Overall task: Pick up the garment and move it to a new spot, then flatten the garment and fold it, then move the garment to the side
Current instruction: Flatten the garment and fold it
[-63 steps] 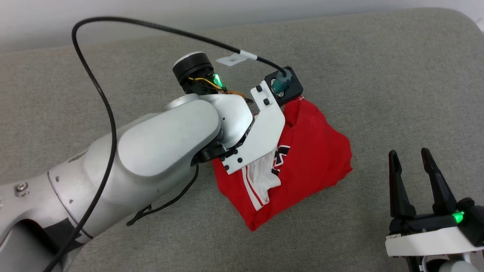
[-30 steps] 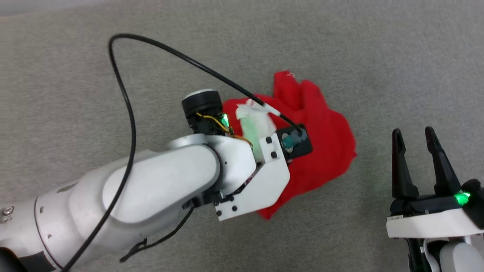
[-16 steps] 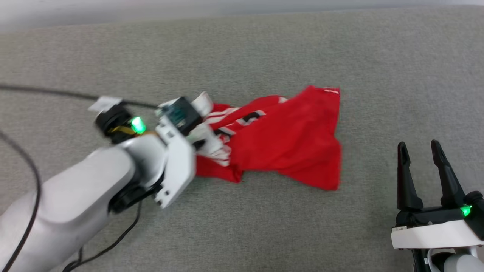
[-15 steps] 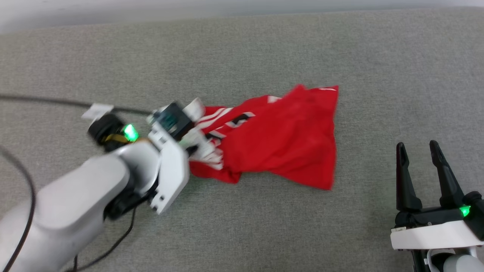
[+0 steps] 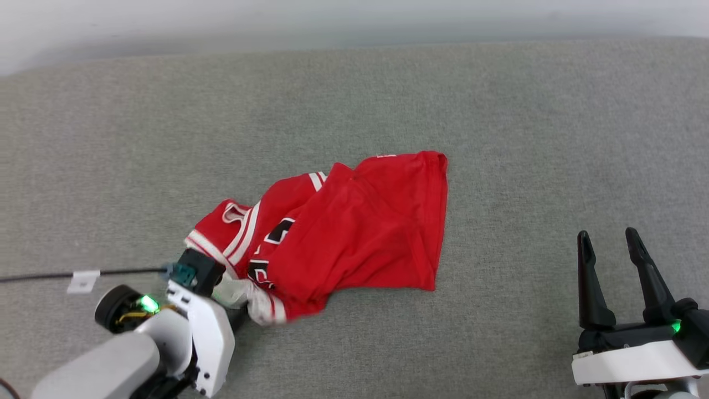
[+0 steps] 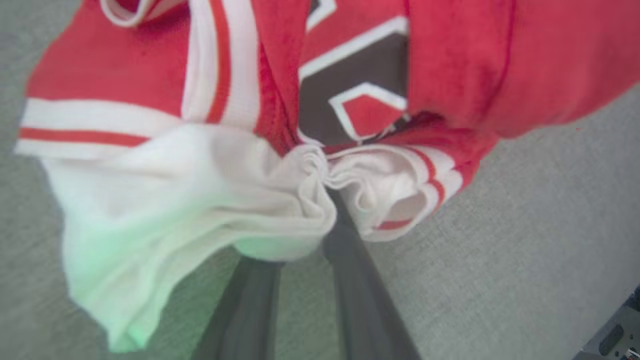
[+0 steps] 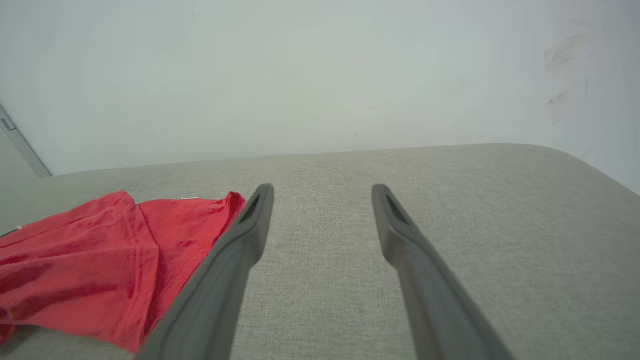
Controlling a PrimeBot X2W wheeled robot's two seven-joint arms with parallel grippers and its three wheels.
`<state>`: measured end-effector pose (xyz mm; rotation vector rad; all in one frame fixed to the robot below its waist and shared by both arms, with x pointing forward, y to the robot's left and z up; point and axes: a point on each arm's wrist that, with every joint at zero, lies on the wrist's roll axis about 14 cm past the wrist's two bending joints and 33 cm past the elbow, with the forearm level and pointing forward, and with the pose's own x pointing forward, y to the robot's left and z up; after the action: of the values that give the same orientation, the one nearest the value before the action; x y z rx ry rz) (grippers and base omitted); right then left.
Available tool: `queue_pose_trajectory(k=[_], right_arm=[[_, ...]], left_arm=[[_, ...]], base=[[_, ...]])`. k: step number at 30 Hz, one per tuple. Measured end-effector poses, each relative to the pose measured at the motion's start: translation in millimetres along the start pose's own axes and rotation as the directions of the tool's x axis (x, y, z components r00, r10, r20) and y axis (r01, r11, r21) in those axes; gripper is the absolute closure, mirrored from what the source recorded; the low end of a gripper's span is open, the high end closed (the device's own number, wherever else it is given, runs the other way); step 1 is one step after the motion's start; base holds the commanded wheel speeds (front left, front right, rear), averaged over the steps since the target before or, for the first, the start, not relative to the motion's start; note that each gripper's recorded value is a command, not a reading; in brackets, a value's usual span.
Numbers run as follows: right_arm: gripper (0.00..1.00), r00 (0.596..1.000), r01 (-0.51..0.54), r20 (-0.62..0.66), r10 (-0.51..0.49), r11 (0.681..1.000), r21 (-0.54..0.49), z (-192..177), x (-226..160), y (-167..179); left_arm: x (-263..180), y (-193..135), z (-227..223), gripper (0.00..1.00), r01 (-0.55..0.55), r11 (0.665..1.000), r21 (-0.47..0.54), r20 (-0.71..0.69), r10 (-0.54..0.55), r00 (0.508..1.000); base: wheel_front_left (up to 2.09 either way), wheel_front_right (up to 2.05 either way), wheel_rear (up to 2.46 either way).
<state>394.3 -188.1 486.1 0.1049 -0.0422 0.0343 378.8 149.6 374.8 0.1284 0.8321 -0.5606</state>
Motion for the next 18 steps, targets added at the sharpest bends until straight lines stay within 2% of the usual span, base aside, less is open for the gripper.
queue_pose_trajectory(k=[3, 6, 13, 18], right_arm=[[0.00, 1.000, 0.000, 0.021, 0.001, 1.000, -0.010, 8.2, -3.1, -0.1], [0.00, 0.998, 0.002, 0.069, 0.000, 0.999, -0.040, 25.1, -4.0, -2.0], [0.00, 0.970, -0.002, 0.238, 0.038, 0.989, -0.150, 83.1, 9.3, 4.6], [0.00, 0.924, -0.076, 0.345, 0.165, 0.963, -0.258, 123.9, 31.1, 38.4]], left_arm=[[-10.7, 3.4, 3.9, 0.00, -0.061, 0.998, 0.024, 0.073, 0.059, 0.996], [-29.9, 14.0, 38.4, 0.00, -0.161, 0.986, 0.042, 0.252, 0.145, 0.957], [-85.4, 11.8, 79.8, 0.00, -0.324, 0.946, -0.007, 0.527, 0.279, 0.802], [-119.3, 19.7, 96.3, 0.00, -0.440, 0.893, -0.090, 0.649, 0.388, 0.654]], base=[[0.00, 0.00, 0.00], [0.00, 0.00, 0.00], [0.00, 0.00, 0.00], [0.00, 0.00, 0.00]])
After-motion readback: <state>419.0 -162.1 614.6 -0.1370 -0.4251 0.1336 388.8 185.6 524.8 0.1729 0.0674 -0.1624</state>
